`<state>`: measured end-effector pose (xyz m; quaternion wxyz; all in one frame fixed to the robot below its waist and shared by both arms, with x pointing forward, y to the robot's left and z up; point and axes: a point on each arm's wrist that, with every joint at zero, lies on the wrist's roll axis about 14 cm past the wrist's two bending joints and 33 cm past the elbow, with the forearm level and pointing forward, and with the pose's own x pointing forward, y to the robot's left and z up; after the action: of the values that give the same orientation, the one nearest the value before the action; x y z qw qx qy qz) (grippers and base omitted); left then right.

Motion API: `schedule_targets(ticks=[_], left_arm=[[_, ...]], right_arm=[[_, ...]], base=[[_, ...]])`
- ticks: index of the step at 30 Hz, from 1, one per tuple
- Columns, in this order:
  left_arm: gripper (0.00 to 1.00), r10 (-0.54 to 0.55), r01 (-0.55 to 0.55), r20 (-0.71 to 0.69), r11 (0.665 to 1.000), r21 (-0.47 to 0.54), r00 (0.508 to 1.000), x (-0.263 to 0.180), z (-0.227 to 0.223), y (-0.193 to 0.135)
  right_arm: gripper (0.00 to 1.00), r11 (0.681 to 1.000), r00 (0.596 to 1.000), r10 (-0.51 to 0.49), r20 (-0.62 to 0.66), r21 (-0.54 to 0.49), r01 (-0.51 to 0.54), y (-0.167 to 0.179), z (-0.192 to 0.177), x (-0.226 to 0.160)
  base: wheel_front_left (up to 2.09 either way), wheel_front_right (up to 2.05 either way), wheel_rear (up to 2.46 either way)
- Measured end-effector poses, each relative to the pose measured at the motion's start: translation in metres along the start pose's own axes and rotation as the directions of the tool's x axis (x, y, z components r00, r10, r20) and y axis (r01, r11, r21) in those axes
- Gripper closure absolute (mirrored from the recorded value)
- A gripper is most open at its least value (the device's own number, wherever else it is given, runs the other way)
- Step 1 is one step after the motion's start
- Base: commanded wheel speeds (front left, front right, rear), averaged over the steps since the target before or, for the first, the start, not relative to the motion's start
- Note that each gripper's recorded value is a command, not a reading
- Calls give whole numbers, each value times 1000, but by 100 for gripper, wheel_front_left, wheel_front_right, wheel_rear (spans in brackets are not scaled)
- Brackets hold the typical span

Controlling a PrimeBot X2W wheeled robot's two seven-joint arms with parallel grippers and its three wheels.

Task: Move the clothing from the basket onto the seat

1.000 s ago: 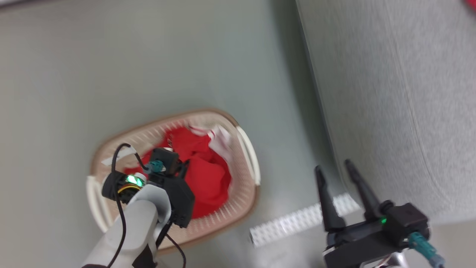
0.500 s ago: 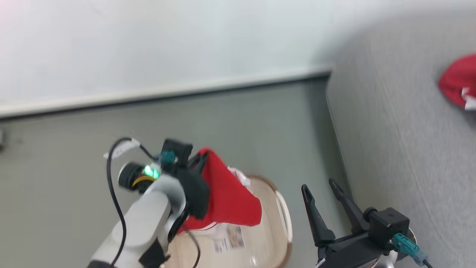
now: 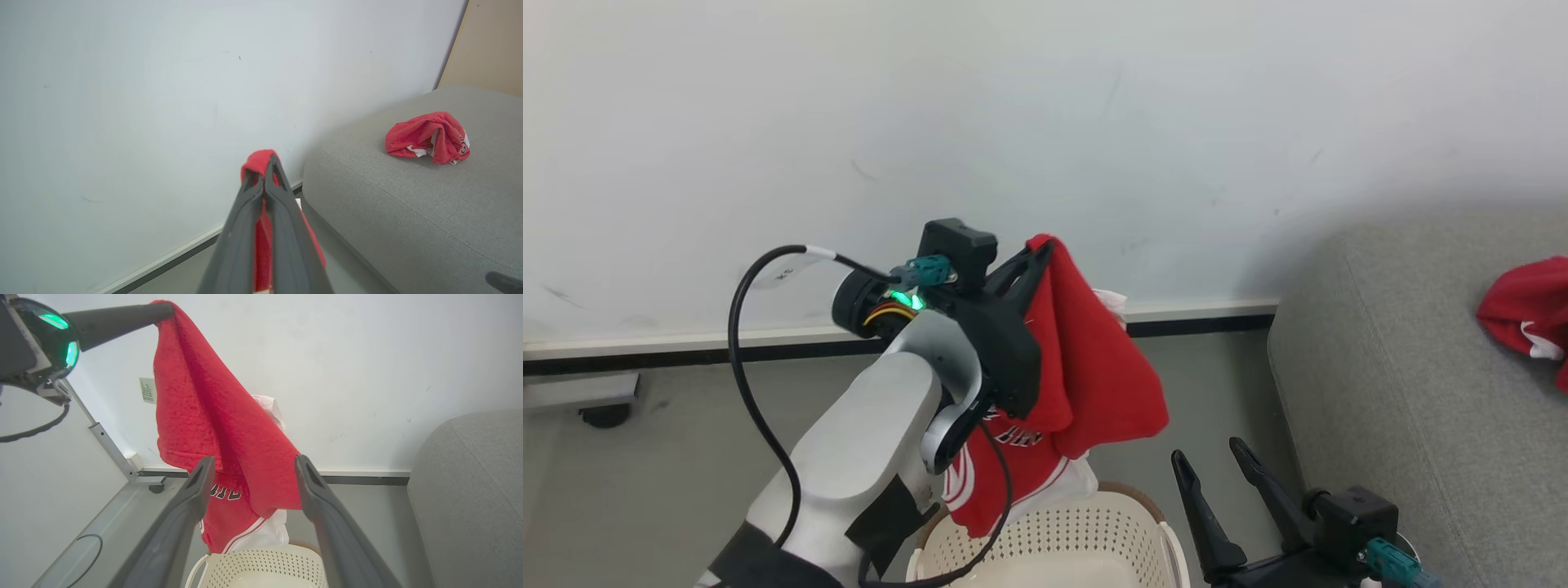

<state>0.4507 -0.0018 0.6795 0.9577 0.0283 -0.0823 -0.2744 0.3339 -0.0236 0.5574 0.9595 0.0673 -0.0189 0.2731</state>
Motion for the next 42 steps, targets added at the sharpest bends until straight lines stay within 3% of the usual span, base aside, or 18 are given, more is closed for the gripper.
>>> schedule_targets(ticks=[7,18,30,42], left_arm=[[100,-41,40,59,999,14,997,-2,30,-19],[100,-80,80,20,997,-3,997,-2,19,-33],[100,-138,137,52,990,10,989,-11,37,-55],[100,-217,217,104,976,10,971,-29,63,-79]], right_arm=[[0,1000,1000,23,7,-8,-23,10,3,-2],[0,999,998,-18,-58,-29,16,-4,-7,0],[0,988,983,-30,-179,-157,2,-31,-22,27],[0,986,974,4,-227,-160,-41,-27,-37,43]], base=[[0,0,0],[0,0,0],[0,0,0],[0,0,0]])
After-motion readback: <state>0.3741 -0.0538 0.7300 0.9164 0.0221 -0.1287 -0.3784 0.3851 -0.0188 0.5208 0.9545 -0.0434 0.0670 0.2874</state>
